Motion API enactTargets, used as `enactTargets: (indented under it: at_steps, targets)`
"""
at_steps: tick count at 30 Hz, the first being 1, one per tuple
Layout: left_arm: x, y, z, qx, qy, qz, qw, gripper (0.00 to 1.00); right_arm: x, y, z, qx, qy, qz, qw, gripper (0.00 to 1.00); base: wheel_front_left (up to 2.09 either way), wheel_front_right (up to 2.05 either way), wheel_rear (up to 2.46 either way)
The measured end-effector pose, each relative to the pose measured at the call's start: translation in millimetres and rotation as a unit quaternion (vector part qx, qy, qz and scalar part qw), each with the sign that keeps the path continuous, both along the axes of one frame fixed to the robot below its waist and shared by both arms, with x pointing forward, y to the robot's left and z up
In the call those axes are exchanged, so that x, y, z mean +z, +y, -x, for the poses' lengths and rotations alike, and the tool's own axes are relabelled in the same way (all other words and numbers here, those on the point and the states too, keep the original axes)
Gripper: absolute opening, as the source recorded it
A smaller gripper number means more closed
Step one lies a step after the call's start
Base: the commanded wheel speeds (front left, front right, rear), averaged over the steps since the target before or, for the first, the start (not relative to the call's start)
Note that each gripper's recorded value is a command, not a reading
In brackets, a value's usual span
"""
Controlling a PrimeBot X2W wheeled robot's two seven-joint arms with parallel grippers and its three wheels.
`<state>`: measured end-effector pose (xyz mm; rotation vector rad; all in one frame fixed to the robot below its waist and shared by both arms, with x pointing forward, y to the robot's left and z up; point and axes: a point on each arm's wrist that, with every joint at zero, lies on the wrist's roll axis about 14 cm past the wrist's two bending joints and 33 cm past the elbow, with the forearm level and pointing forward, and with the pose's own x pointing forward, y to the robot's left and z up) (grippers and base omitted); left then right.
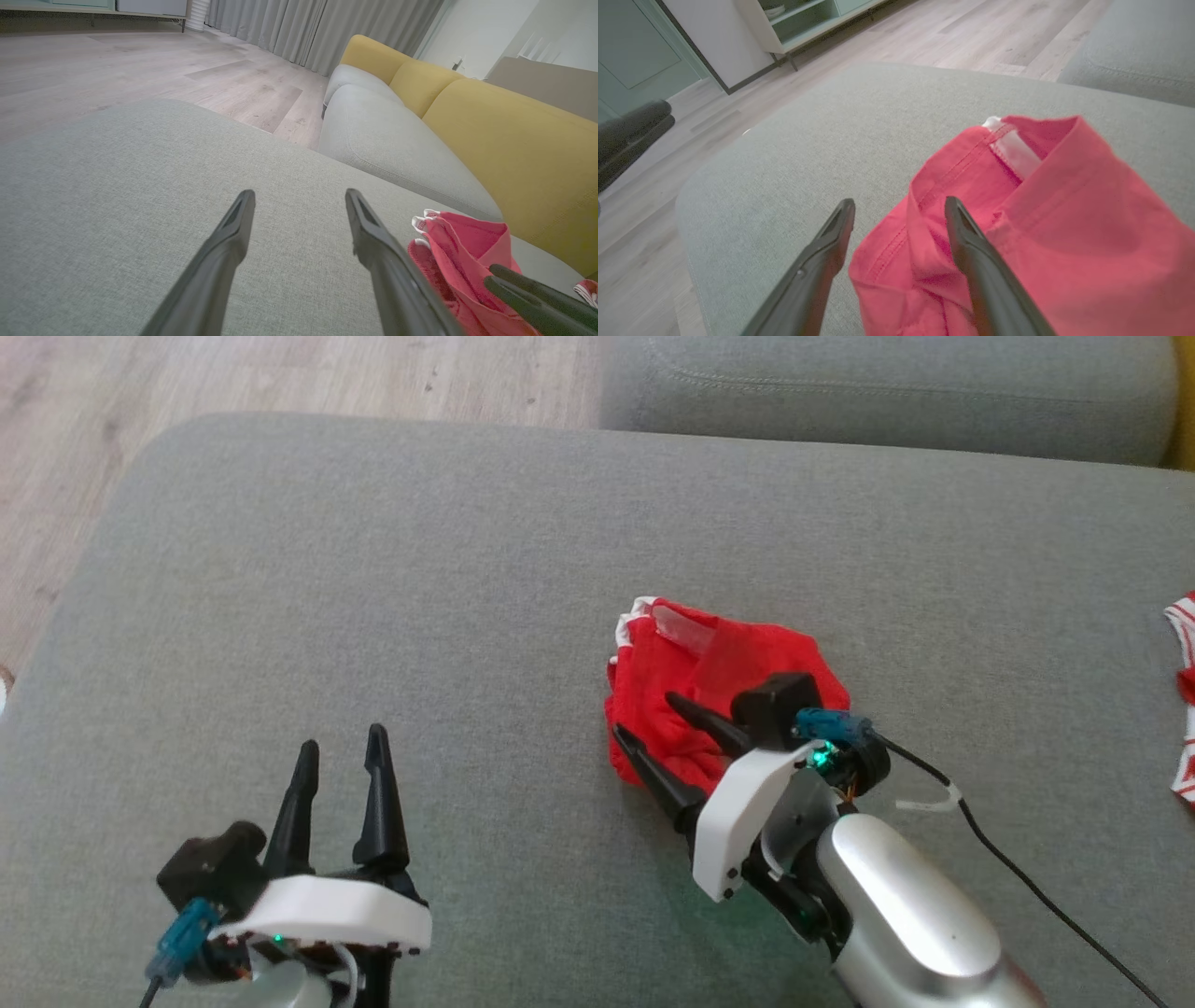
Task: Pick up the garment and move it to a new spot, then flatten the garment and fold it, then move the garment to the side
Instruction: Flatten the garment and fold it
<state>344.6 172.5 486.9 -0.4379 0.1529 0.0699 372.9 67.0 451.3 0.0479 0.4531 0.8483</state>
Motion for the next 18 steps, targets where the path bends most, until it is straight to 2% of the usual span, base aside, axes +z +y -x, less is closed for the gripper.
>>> enactTargets:
  at_steps: [7, 14, 15, 16, 18]
  targets:
    - [-2.3, -8.2, 3.8, -0.012, 0.003, 0.003, 1.000, 1.00, 31.5, -7.2, -9.8, -0.026, -0.050, -0.041, 0.998, 1.00, 0.00, 0.00, 0.00]
    - [-3.5, -12.5, 1.6, -0.018, 0.005, 0.005, 1.000, 1.00, 53.8, -55.5, -48.7, -0.118, -0.097, -0.056, 0.987, 1.00, 0.00, 0.00, 0.00]
    - [-4.4, -12.7, 1.4, -0.018, 0.006, 0.005, 1.000, 1.00, 51.9, -64.9, -53.6, -0.134, -0.098, -0.051, 0.985, 0.78, 0.00, 0.00, 0.00]
    - [-6.2, -12.4, 1.2, -0.018, 0.009, 0.005, 1.000, 1.00, 44.2, -82.2, -61.3, -0.160, -0.095, -0.037, 0.982, 0.35, 0.00, 0.00, 0.00]
    - [-8.2, -12.3, 1.1, -0.017, 0.013, 0.006, 1.000, 1.00, 35.1, -94.1, -67.5, -0.178, -0.088, -0.024, 0.980, 0.05, 0.00, 0.00, 0.00]
